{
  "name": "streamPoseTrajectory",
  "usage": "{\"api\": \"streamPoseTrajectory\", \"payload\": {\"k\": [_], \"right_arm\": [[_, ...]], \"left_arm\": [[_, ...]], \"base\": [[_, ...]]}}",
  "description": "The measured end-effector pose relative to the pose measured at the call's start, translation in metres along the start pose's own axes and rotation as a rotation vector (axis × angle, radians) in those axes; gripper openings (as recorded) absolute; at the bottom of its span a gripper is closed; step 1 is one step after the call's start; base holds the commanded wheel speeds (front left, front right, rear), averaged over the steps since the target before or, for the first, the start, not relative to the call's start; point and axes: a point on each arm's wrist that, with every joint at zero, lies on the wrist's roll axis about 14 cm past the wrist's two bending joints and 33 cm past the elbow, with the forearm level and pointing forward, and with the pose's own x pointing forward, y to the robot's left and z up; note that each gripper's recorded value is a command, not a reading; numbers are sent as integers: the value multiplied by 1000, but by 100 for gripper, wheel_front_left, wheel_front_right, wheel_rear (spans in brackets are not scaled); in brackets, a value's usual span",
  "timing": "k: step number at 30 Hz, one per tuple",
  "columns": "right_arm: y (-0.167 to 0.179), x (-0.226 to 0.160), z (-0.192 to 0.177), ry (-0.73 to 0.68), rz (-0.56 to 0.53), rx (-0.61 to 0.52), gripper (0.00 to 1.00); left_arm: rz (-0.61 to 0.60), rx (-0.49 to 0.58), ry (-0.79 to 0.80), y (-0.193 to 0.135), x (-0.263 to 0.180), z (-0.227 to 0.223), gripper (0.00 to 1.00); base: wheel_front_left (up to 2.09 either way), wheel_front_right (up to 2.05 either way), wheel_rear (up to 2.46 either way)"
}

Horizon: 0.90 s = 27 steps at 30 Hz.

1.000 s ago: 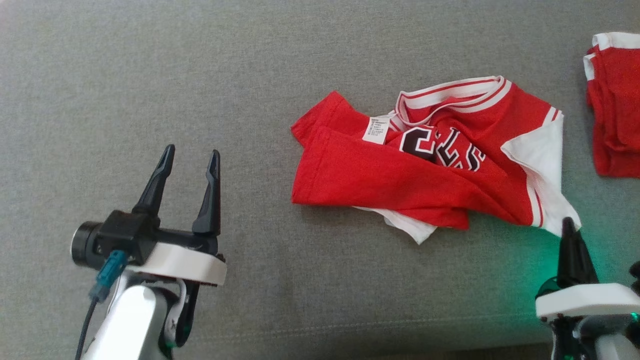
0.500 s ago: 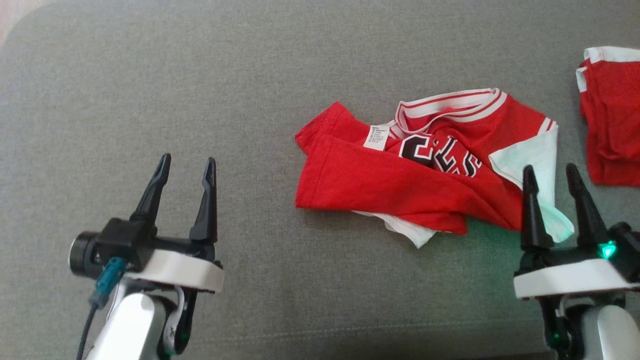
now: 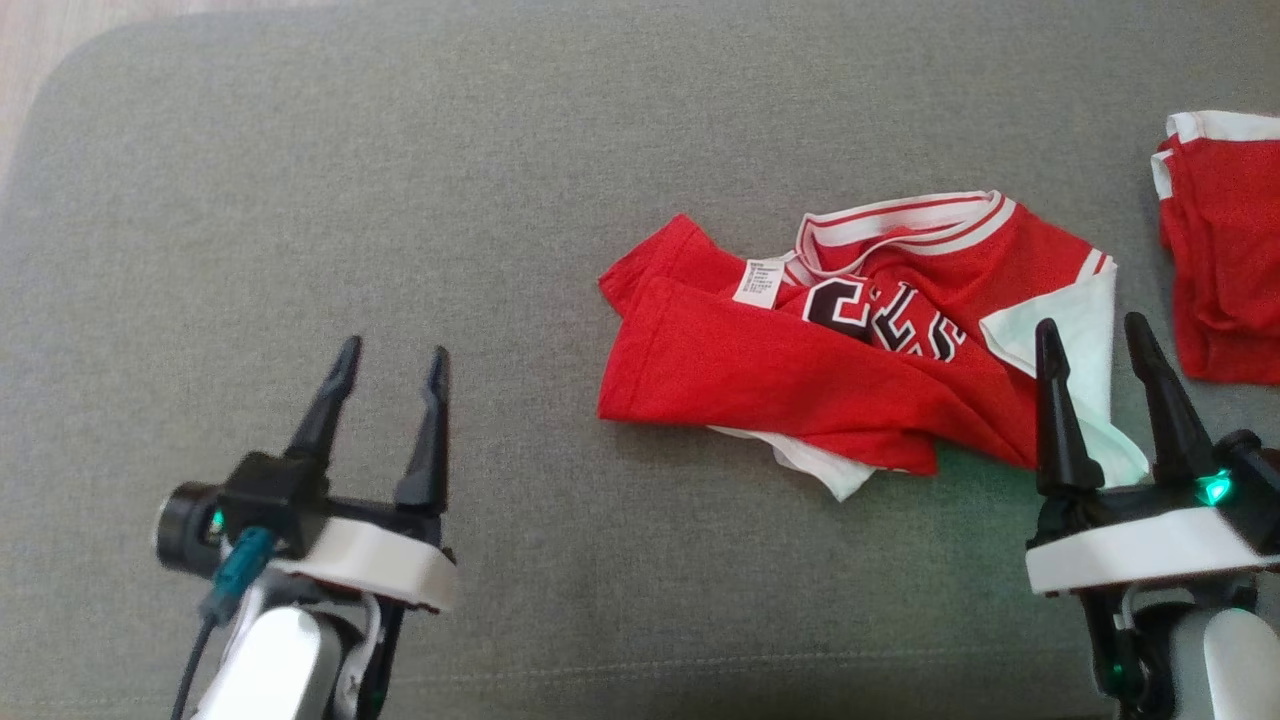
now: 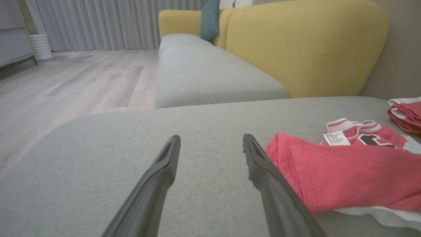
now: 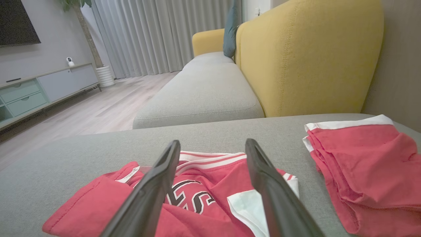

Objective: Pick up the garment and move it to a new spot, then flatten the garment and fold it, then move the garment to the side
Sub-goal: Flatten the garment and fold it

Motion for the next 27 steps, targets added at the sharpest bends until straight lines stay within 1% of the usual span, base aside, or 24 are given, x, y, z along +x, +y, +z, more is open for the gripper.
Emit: {"api": "streamPoseTrajectory", "payload": {"k": [4, 9, 13, 18, 20, 24, 25, 26, 27], "right_arm": [[0, 2, -3, 11, 2, 0, 100], [3, 4, -12, 43, 8, 3, 100], [-2, 4, -20, 69, -5, 4, 100], [-12, -1, -31, 102, -39, 17, 100], [-14, -2, -32, 106, -45, 22, 100], [-18, -4, -34, 110, -59, 35, 100], [-18, -4, -34, 109, -60, 36, 100], [-18, -4, -34, 109, -60, 36, 100], [-18, -4, -35, 109, -60, 38, 100]], "left_arm": [[-87, -14, 56, -20, 4, -10, 100], [-266, -56, 142, -64, 28, -18, 100], [-381, -105, 265, -94, 40, -40, 100], [-429, -122, 412, -104, 45, -76, 100], [-429, -119, 436, -103, 45, -82, 100], [-439, -152, 507, -105, 42, -97, 100], [-447, -156, 524, -107, 40, -100, 88], [-455, -169, 540, -110, 38, -102, 24], [-460, -188, 547, -111, 36, -102, 0]], "base": [[0, 0, 0], [0, 0, 0], [0, 0, 0], [0, 0, 0], [0, 0, 0], [0, 0, 0], [0, 0, 0], [0, 0, 0], [0, 0, 0]]}}
